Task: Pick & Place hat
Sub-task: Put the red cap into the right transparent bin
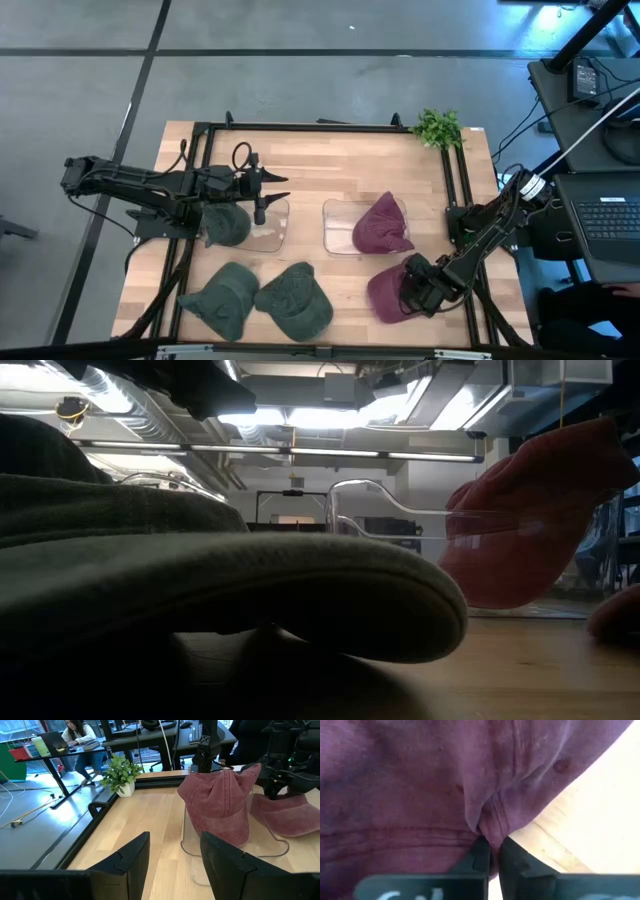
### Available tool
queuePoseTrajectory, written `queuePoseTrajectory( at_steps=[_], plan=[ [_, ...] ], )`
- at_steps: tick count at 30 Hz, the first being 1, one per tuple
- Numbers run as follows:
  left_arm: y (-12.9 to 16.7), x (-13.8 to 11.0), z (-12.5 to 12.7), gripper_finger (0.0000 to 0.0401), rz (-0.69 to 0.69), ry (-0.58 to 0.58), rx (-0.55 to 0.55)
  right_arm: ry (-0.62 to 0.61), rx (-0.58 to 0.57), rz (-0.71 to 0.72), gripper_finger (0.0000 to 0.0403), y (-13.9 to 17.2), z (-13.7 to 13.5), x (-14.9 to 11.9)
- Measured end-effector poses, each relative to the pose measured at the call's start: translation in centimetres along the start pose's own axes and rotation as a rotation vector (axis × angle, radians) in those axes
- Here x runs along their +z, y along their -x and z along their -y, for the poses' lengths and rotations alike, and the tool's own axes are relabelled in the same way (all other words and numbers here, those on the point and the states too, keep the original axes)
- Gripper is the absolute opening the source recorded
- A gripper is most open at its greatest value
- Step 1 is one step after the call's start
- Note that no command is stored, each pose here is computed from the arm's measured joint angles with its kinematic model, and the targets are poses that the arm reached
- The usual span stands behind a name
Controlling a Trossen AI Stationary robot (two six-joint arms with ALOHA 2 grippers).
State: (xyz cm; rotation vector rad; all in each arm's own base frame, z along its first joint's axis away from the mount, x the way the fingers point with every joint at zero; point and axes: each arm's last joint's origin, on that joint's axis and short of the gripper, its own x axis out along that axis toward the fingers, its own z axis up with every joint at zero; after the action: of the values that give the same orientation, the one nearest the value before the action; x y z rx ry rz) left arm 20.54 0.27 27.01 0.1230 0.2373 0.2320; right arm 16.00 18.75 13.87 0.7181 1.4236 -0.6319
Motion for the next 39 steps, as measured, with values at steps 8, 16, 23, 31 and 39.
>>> queuePoseTrajectory(
  at_steps=[8, 16, 23, 31, 39],
  plan=[
    [0.0, 0.0, 0.0, 0.0171, -0.001, 0.002, 0.0, 0.039, -0.005, 0.006, 0.0013, 3.8, 0.3, -0.2],
    [-0.7, -0.5, 0.2, 0.0171, -0.036, 0.015, -0.003, 0.081, 0.009, 0.027, 0.0013, 7.5, -0.4, -1.0],
    [-1.2, -0.6, 0.4, 0.0171, -0.034, -0.013, -0.003, 0.147, 0.144, 0.101, 0.0013, 12.5, -2.3, -2.0],
    [0.0, 0.6, -0.1, 0.0171, 0.06, -0.012, 0.008, 0.348, 0.285, 0.243, 0.0013, 19.0, -3.5, -2.0],
    [0.8, 1.1, -0.3, 0.0171, 0.099, -0.001, 0.011, 0.45, 0.362, 0.512, 0.0013, 26.7, -3.2, 1.5]
  ],
)
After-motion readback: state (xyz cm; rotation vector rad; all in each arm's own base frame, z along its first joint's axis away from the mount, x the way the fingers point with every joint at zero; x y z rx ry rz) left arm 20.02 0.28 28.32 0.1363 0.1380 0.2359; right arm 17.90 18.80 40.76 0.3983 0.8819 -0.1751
